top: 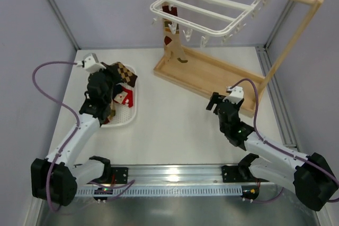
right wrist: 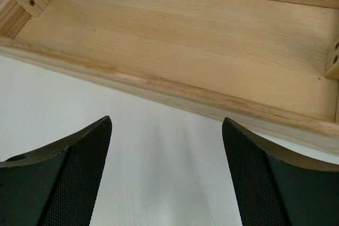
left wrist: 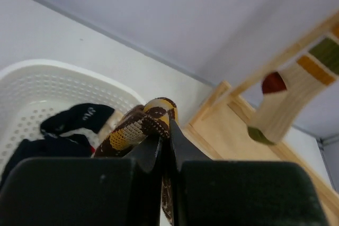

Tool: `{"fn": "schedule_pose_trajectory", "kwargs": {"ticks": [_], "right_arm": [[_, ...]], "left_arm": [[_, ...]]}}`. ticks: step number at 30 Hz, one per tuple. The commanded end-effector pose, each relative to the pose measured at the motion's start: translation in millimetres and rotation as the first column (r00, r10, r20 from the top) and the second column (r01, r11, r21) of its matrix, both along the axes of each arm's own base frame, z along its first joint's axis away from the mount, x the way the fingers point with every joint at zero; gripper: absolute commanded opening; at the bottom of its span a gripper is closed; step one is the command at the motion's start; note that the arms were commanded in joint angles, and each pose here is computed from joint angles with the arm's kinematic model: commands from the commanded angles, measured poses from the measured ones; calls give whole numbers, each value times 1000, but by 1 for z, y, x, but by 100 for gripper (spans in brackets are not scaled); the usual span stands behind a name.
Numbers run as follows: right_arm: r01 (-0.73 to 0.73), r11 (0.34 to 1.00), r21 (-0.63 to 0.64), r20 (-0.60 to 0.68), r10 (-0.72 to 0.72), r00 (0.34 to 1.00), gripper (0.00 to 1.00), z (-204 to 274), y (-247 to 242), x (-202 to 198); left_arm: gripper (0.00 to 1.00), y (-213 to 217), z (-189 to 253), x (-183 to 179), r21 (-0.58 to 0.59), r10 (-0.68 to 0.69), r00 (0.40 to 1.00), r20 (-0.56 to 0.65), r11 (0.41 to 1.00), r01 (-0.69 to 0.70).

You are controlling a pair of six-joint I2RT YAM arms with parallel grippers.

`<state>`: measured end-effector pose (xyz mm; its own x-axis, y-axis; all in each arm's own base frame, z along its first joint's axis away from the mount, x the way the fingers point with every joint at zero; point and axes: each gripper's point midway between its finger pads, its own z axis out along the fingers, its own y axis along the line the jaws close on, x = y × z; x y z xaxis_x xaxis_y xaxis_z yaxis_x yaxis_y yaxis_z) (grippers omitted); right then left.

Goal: Remove the socks clipped to the hanger

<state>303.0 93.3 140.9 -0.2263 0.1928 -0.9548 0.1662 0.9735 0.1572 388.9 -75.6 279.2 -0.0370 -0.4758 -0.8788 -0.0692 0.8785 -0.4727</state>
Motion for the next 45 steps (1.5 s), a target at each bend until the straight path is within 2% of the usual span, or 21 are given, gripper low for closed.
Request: {"fn": "schedule_pose_trajectory", "kwargs": {"ticks": [1,6,10,21,22,23,25,34,37,41,45], "right_arm": [[-14,996,84,48,10,999,85,6,4,2],[-21,996,87,41,17,999,85,1,1,2],[-29,995,100,52,23,998,85,3,1,2],[-40,993,115,44,35,998,85,1,4,2],[-40,992,116,45,35,998,85,1,4,2],[-41,992,117,46,35,998,85,1,3,2],[-37,993,114,44,33,998,85,1,3,1],[-32,994,107,39,28,999,86,-1,1,2],[-30,994,107,37,26,999,86,-2,1,3],[-35,993,110,30,32,999,86,-6,3,4],[-41,993,115,32,37,999,86,-5,4,4]], "left_arm": [[0,36,-3,-2,-64,86,996,-36,994,-88],[0,76,-33,-10,-67,213,973,-87,973,-219],[1,75,-56,-15,-58,204,970,-128,975,-213],[2,70,-74,-21,-21,188,969,-160,981,-194],[10,69,-75,-21,-19,185,970,-160,982,-190],[54,69,-77,-20,-16,185,968,-167,982,-190],[99,72,-79,-21,-9,210,961,-180,977,-215],[100,83,-74,-33,34,316,928,-199,948,-315],[100,70,-71,-34,76,272,940,-207,962,-261],[100,59,-82,-39,145,261,926,-273,962,-229],[100,50,-104,-50,121,224,910,-349,974,-193]]}}
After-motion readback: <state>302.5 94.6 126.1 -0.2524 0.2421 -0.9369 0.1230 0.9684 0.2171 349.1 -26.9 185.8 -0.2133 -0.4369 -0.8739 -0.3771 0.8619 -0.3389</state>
